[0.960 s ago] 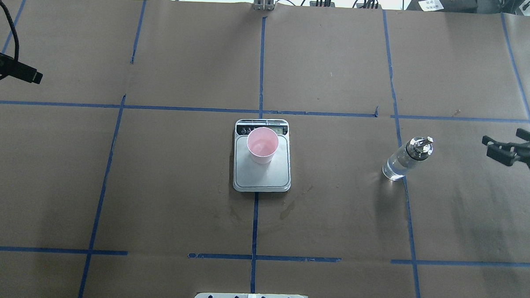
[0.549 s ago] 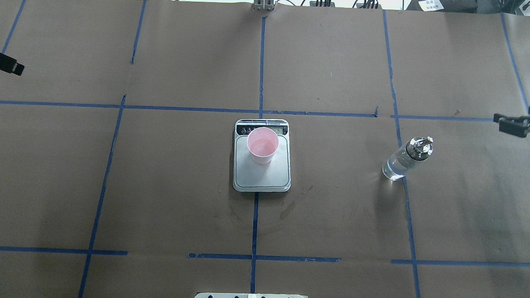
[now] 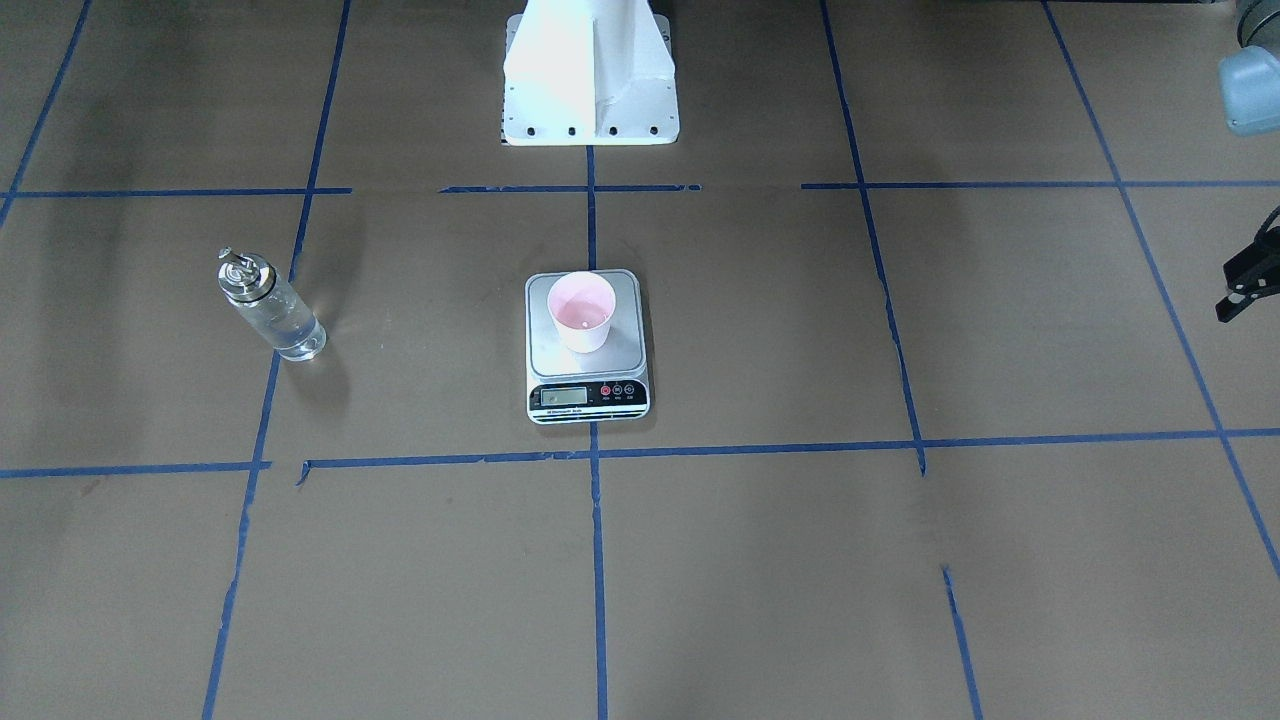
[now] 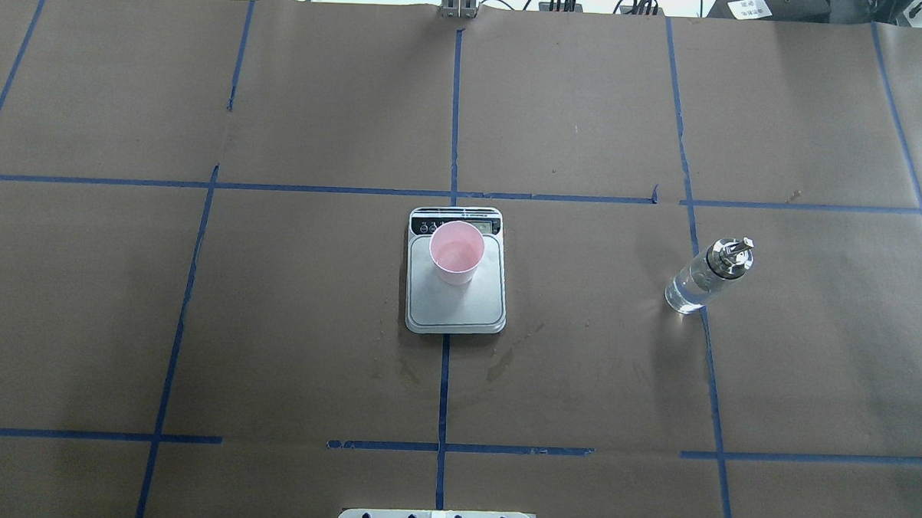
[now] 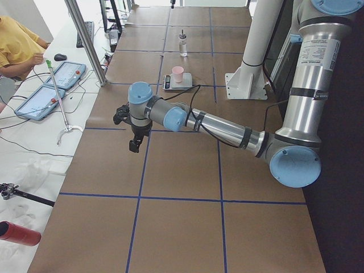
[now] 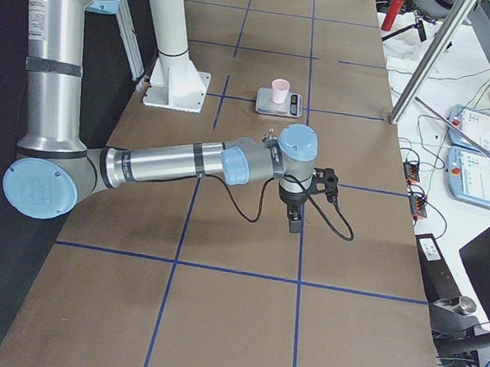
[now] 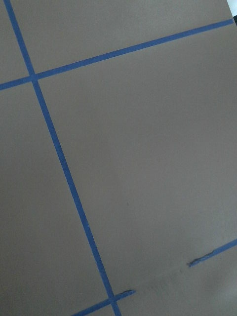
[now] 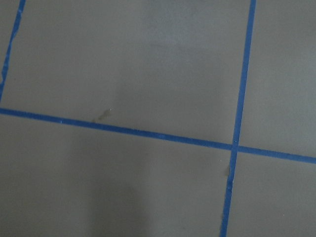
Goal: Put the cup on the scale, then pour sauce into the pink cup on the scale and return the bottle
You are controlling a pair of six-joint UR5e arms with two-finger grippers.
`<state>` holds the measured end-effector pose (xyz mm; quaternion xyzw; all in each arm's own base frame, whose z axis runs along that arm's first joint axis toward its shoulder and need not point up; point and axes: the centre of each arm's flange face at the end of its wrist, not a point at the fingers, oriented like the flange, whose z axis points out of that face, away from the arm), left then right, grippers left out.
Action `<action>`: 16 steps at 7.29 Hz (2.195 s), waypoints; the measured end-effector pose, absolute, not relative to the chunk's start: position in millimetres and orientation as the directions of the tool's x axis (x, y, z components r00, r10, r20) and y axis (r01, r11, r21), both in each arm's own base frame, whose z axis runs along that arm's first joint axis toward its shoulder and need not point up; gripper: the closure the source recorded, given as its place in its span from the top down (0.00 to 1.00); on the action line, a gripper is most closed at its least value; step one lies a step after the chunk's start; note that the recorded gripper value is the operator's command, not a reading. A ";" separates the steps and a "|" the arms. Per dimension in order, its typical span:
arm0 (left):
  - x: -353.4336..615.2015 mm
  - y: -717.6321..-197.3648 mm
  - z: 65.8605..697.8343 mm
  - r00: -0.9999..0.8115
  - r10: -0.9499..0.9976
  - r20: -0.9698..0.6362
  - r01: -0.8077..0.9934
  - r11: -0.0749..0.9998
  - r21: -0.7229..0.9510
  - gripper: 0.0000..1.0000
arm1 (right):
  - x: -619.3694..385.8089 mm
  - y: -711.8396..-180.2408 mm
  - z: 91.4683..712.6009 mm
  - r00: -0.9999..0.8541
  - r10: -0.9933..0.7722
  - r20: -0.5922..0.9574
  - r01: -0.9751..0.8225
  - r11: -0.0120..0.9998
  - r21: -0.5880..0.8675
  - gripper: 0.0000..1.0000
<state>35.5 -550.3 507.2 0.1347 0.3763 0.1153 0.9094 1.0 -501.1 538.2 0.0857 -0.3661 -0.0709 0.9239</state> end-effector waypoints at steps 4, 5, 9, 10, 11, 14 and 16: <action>-52.8 -520.4 606.6 0.644 0.269 -0.716 -0.090 0.956 0.278 1.00 | 60.0 -466.6 583.0 0.671 -0.377 0.638 0.236 0.925 0.299 1.00; -67.5 -514.1 611.6 0.665 0.211 -0.716 -0.046 0.969 0.243 1.00 | 74.1 -462.3 599.1 0.653 -0.343 0.675 0.201 0.938 0.282 1.00; -79.7 -447.9 586.6 0.730 0.036 -0.682 0.102 0.982 0.160 1.00 | 91.0 -492.2 618.8 0.684 -0.312 0.660 0.192 0.949 0.250 1.00; -79.6 -447.6 585.2 0.731 0.035 -0.682 0.106 0.981 0.163 1.00 | 91.9 -493.0 621.3 0.691 -0.310 0.653 0.195 0.950 0.245 1.00; -79.3 -448.2 584.7 0.727 0.035 -0.685 0.108 0.981 0.164 1.00 | 92.0 -491.0 624.7 0.694 -0.304 0.653 0.192 0.952 0.239 1.00; -79.2 -443.4 569.2 0.729 0.051 -0.683 0.110 0.976 0.190 1.00 | 91.4 -484.6 629.6 0.694 -0.291 0.658 0.184 0.956 0.228 1.00; -79.1 -430.4 566.1 0.727 0.050 -0.685 0.110 0.976 0.189 1.00 | 87.8 -484.7 634.5 0.693 -0.294 0.658 0.192 0.955 0.225 1.00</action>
